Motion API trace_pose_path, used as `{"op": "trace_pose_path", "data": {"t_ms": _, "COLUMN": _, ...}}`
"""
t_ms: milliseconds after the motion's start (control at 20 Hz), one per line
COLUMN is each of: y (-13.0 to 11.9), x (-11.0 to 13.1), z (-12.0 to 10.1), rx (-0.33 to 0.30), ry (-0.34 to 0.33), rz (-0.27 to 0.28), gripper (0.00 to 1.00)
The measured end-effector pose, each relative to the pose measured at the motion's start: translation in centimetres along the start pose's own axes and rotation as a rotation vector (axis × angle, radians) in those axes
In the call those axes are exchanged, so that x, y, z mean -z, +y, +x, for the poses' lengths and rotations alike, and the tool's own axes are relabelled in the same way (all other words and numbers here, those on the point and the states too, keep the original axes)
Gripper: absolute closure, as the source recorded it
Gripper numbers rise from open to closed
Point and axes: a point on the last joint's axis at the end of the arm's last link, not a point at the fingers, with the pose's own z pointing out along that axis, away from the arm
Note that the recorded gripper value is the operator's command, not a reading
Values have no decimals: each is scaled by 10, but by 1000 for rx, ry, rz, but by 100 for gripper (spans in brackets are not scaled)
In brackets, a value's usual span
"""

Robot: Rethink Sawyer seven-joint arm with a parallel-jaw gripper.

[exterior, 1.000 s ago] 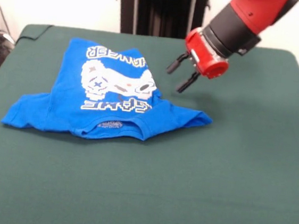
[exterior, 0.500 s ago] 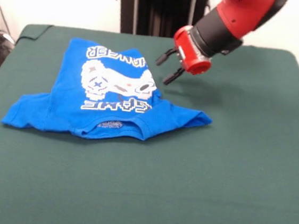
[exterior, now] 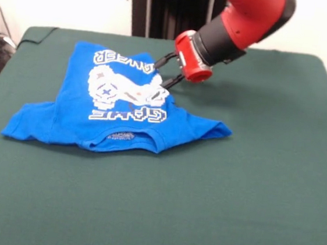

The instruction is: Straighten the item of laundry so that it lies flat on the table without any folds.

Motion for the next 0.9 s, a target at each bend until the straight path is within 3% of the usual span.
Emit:
{"op": "trace_pose_path", "data": {"t_ms": 600, "y": -3, "x": -7, "z": -5, "rx": 3, "ry": -21, "rz": -4, "gripper": 0}}
{"op": "trace_pose_path", "data": {"t_ms": 900, "y": -13, "x": -27, "z": -27, "rx": 1, "ry": -64, "rz": 2, "gripper": 0}}
